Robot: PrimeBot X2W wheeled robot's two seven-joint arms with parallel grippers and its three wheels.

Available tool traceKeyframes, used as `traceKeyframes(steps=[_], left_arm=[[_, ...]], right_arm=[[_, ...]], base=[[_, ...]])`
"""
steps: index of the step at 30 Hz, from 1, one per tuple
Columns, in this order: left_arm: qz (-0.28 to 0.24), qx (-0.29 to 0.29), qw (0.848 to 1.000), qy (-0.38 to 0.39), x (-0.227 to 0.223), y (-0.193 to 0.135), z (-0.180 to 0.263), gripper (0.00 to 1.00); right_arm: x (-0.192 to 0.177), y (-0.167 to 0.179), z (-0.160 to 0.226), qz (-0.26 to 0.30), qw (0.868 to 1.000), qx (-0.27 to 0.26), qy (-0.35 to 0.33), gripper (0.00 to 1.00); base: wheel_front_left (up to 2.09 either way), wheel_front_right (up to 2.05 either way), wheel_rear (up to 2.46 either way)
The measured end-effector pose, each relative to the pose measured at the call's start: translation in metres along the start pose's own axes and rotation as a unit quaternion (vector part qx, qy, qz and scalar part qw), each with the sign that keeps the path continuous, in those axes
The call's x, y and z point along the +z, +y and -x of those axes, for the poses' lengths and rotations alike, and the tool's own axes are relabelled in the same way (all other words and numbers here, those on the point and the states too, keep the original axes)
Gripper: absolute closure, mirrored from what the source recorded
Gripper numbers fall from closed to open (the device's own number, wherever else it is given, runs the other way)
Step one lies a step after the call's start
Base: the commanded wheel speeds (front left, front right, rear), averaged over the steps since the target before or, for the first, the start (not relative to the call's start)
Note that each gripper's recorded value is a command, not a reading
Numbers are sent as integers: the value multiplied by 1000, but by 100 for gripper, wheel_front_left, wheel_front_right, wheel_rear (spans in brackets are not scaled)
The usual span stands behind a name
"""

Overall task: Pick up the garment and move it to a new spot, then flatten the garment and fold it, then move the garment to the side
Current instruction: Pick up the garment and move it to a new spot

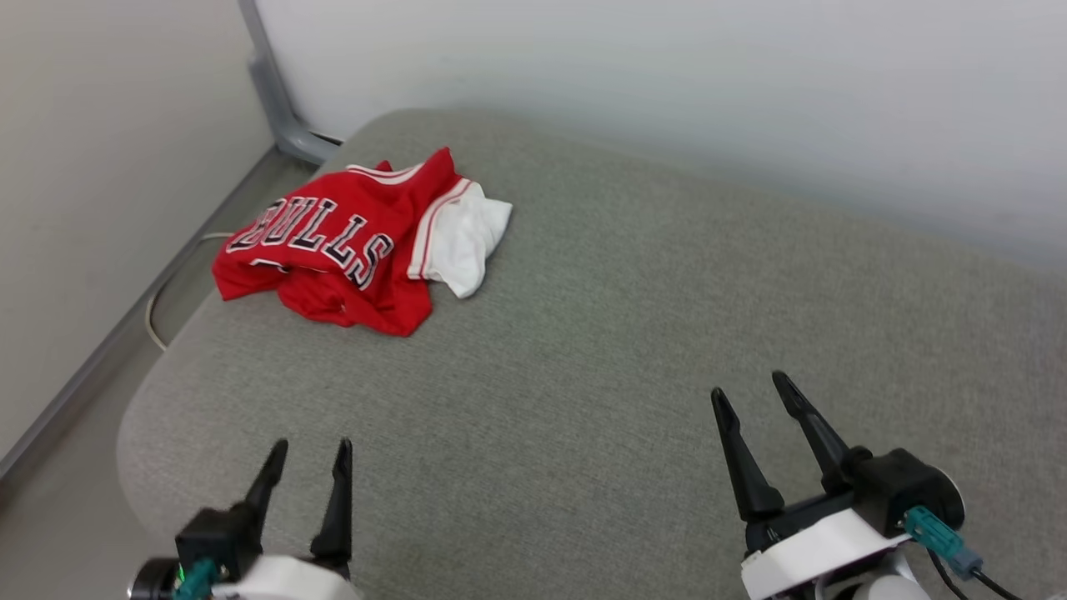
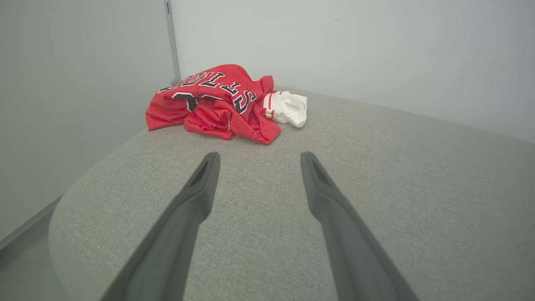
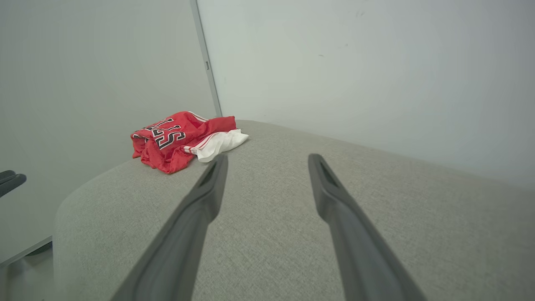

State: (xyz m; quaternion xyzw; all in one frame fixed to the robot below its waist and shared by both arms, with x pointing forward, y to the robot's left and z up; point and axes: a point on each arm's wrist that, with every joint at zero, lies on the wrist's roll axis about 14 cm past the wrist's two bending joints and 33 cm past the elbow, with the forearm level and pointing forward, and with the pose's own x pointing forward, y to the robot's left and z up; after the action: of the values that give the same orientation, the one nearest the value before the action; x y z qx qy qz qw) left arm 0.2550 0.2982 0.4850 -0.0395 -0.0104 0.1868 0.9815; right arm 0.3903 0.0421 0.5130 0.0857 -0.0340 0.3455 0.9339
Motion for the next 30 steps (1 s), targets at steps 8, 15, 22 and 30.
traceKeyframes(steps=[8, 15, 22, 30], left_arm=[[-60, -48, 995, 58, 1, 0, -87, 0], [-88, -73, 974, 194, -13, 4, -163, 0], [-67, -73, 933, 347, -48, 7, -202, 0], [-76, -52, 887, 451, -86, 14, -230, 0]], right_arm=[[-2, -28, -16, 3, 1000, -21, -17, 0], [-13, -64, -22, 9, 999, -45, -16, 0], [-33, -97, -16, 15, 997, -78, 4, 0], [-55, -130, 5, 21, 991, -125, 35, 0]], base=[[0, 0, 0], [0, 0, 0], [0, 0, 0], [0, 0, 0]])
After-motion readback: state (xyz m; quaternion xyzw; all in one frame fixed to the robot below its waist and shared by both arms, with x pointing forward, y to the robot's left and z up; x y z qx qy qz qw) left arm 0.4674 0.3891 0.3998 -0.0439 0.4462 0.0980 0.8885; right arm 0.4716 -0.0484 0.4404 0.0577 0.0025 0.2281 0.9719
